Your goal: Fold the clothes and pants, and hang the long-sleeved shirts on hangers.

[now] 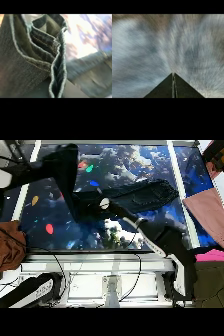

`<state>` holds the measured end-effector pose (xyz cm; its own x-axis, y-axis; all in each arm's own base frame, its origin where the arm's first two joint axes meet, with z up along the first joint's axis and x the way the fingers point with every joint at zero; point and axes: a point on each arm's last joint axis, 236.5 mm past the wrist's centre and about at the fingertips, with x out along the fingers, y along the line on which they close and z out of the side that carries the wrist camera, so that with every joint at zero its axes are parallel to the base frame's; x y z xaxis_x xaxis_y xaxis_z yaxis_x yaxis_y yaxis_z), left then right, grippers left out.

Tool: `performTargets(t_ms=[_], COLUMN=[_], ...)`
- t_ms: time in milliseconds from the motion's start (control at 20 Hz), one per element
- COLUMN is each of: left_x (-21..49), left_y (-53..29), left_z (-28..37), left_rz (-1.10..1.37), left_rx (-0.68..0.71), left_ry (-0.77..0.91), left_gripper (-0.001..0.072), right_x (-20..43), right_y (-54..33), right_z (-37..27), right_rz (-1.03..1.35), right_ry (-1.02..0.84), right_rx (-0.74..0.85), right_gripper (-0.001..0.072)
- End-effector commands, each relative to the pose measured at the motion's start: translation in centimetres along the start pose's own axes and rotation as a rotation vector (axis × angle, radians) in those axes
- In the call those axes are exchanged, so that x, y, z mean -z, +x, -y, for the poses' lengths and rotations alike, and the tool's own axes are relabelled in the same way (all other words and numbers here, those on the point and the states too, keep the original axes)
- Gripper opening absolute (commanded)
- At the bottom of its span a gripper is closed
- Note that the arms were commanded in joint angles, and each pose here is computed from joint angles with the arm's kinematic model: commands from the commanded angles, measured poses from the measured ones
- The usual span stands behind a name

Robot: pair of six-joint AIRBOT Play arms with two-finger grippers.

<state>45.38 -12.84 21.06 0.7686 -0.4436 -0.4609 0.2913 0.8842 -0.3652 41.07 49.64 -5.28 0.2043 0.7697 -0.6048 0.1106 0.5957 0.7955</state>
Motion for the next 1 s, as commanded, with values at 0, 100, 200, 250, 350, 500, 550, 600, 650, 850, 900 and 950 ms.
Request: performTargets(t_ms=[0, 100, 200, 250, 350, 500, 550, 600, 650, 850, 900, 950], left_x=[3.5, 6.0, 8.7, 10.1, 13.1, 18.4, 20.3, 22.1, 23.9, 29.0, 28.9, 28.5], left_y=[2.9, 4.8, 6.8, 7.7, 9.8, 12.7, 13.6, 14.4, 15.1, 15.5, 15.6, 15.6], left_z=[5.1, 7.4, 8.7, 9.1, 9.8, 10.4, 10.5, 10.5, 10.4, 12.4, 12.7, 12.9], left_rz=[-0.095, -0.162, -0.230, -0.265, -0.340, -0.467, -0.509, -0.547, -0.585, -0.756, -0.754, -0.747], left_rx=[0.105, 0.148, 0.172, 0.178, 0.185, 0.175, 0.172, 0.168, 0.162, 0.228, 0.238, 0.248], left_ry=[0.042, 0.061, 0.069, 0.057, 0.043, -0.016, -0.020, -0.018, -0.021, -0.210, -0.237, -0.251], left_gripper=[0.0028, 0.0027, 0.0027, 0.0027, 0.0027, 0.0028, 0.0028, 0.0028, 0.0028, 0.0300, 0.0523, 0.0678], right_x=[-5.8, -10.5, -14.7, -16.5, -19.1, -20.7, -20.9, -20.9, -20.8, -19.8, -19.5, -19.2], right_y=[-5.7, -10.9, -16.7, -19.6, -24.4, -29.1, -30.0, -30.6, -30.9, -30.9, -30.9, -30.9], right_z=[1.0, 2.3, 3.8, 4.5, 5.7, 6.9, 7.3, 7.4, 7.5, 7.3, 7.4, 7.5], right_rz=[0.078, 0.157, 0.241, 0.282, 0.346, 0.391, 0.395, 0.394, 0.388, 0.349, 0.336, 0.326], right_ry=[-0.078, -0.115, -0.127, -0.129, -0.152, -0.142, -0.132, -0.126, -0.124, -0.173, -0.172, -0.171], right_rx=[0.060, 0.120, 0.174, 0.198, 0.236, 0.260, 0.266, 0.270, 0.274, 0.287, 0.292, 0.296], right_gripper=[0.0034, 0.0034, 0.0034, 0.0034, 0.0034, 0.0034, 0.0034, 0.0034, 0.0034, 0.0034, 0.0035, 0.0035])
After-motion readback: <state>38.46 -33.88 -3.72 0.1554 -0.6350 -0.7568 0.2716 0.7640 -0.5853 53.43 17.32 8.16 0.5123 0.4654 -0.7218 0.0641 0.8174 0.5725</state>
